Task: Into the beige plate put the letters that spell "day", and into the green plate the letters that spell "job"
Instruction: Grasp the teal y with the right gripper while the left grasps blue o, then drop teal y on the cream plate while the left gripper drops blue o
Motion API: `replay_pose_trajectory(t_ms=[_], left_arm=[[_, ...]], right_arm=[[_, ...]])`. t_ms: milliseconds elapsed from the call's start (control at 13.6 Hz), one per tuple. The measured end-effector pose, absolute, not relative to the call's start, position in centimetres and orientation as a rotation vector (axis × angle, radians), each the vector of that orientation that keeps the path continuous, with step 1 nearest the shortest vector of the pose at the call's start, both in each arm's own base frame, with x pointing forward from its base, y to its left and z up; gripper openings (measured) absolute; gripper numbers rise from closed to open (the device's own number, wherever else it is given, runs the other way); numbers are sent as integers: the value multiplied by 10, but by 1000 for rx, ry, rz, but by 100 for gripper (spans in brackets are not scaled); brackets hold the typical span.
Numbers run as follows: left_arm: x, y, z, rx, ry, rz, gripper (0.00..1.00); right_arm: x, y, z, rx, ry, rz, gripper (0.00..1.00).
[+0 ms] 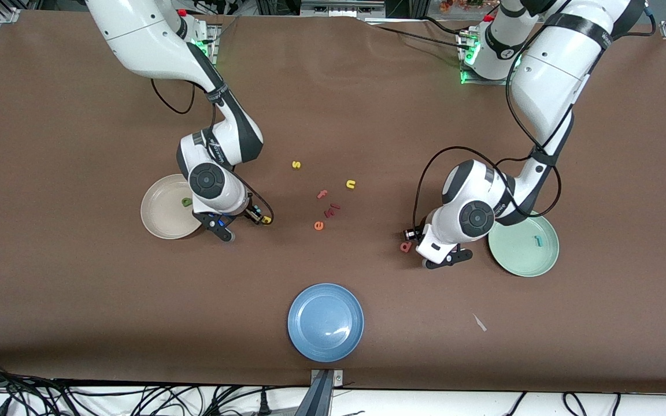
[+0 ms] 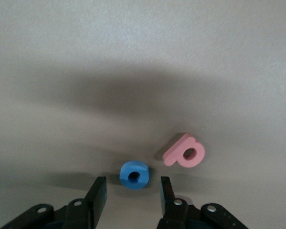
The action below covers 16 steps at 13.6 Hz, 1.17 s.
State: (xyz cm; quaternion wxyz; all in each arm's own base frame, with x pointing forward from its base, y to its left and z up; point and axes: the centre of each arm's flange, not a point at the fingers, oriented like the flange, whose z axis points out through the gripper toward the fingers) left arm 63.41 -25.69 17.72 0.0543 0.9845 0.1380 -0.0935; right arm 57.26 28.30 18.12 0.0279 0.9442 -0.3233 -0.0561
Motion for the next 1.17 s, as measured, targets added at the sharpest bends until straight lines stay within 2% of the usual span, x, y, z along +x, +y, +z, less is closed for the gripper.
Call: replay_pose_trajectory(t_ms=[220, 514, 660, 734, 807, 954, 1174], left_arm=[[635, -256, 171, 3010, 409, -261, 52], [635, -255, 171, 3012, 412, -259, 45], [635, -255, 173, 3013, 411, -255, 25], [635, -256, 173, 3013, 410, -255, 25], [635, -255, 173, 3013, 410, -255, 25], [636, -253, 176, 3020, 408, -262, 25], [651, -219, 224, 3061, 379, -313, 25]], right_arm=[[571, 283, 179, 2912, -997, -177, 68], [566, 289, 176, 2909, -997, -180, 60], [564, 295, 177, 2905, -1023, -170, 56], [563, 299, 177, 2908, -1029, -162, 49], [562, 300, 177, 2908, -1030, -160, 48], [563, 302, 178, 2916, -1032, -149, 32], [563, 302, 178, 2917, -1031, -148, 26]])
